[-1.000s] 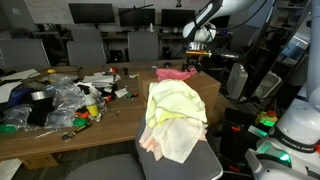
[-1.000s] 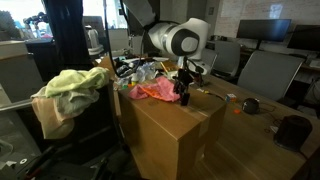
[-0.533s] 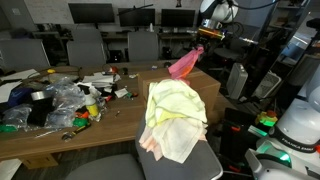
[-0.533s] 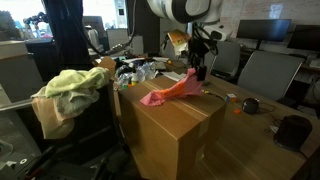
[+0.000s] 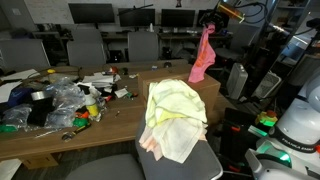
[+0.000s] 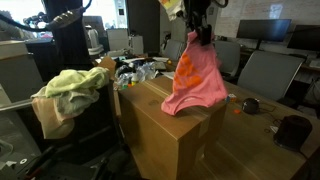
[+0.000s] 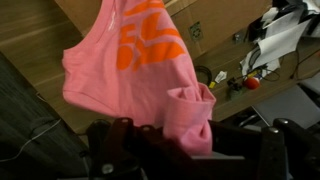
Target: Move all the clothes from the box to the backrest of the chair
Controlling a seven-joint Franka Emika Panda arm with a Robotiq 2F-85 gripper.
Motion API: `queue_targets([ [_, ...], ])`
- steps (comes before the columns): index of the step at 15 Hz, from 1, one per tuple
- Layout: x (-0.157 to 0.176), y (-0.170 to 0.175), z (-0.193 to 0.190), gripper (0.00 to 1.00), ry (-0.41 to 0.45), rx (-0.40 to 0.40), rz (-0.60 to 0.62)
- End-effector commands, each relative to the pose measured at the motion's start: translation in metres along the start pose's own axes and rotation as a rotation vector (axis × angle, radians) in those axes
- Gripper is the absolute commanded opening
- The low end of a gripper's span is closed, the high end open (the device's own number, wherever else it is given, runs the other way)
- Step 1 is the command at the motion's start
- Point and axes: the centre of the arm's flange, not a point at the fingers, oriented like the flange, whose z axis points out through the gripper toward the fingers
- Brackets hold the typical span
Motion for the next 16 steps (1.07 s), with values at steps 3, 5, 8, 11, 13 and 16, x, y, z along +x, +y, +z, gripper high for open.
queue_targets([
  [3,-0.053,0.001,-0.085,0.0,0.093,0.144,-0.192],
  [5,-0.067,0.005,-0.105,0.0,0.099,0.193,-0.264],
  [8,-0.087,0.016,-0.127,0.0,0.058,0.244,-0.388],
  [11,-0.109,0.018,-0.134,0.0,-0.072,0.262,-0.525],
  [13,-0.123,0.012,-0.134,0.0,-0.173,0.254,-0.608],
  [16,-0.144,-0.004,-0.13,0.0,-0.328,0.251,-0.723],
])
